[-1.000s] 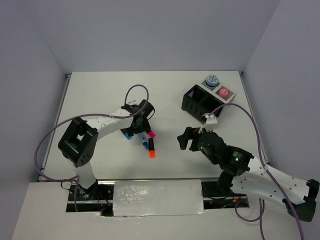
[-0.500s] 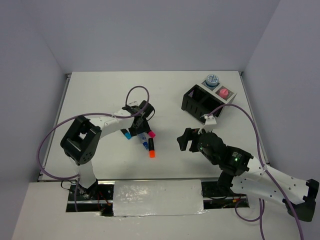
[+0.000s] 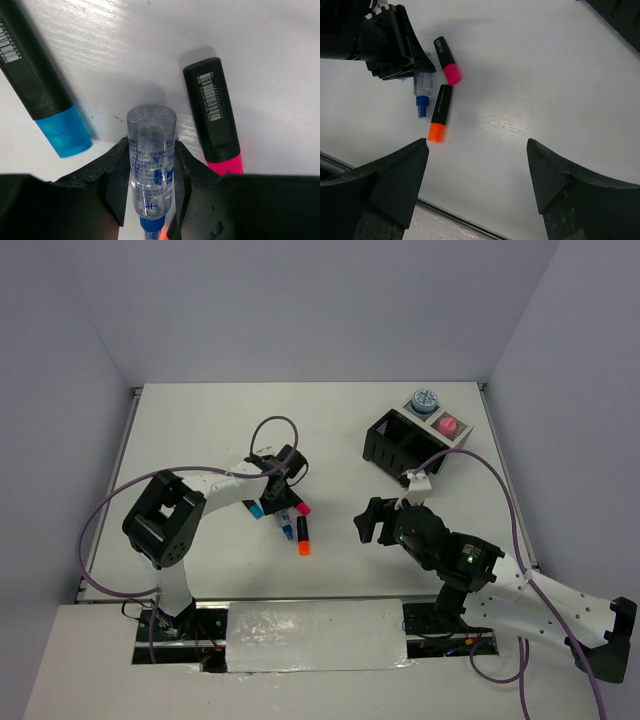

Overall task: Sort the stationery into containers
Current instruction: Pick up the stationery from the center of the board.

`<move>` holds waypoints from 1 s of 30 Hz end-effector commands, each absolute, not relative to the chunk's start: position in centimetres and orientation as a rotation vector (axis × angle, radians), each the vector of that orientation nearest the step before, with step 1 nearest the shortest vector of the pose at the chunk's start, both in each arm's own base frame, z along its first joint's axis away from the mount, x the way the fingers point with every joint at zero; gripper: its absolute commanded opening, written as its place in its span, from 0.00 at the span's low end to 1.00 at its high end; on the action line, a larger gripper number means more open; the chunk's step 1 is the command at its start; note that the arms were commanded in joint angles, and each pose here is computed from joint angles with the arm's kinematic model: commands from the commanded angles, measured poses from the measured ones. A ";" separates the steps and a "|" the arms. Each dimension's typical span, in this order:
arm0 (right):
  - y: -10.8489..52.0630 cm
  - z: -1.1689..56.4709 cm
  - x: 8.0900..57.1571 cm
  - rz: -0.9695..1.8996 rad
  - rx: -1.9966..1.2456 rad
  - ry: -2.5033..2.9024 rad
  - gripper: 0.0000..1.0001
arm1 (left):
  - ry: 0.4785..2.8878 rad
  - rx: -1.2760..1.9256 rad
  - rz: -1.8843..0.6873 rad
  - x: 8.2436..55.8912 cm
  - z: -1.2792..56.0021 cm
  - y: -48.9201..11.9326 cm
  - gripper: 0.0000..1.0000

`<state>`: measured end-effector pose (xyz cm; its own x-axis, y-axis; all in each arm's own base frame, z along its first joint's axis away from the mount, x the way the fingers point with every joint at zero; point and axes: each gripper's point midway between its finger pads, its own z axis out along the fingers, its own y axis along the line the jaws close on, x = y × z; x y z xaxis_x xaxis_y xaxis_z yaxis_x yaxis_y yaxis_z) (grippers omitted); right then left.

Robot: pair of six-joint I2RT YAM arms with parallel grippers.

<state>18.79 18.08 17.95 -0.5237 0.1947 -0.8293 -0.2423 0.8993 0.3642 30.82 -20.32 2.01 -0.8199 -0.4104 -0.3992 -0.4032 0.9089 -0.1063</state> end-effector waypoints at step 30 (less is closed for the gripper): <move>25.3 27.4 18.1 0.942 -0.397 1.212 0.82 | 2.257 -1.121 -1.357 27.9 26.6 -31.6 0.00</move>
<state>19.03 24.19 19.53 -0.1414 0.2303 -0.9628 -0.6843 0.6801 0.2632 28.10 -30.96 20.40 -0.7029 -0.7078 0.0708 -0.4961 0.4164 -0.7619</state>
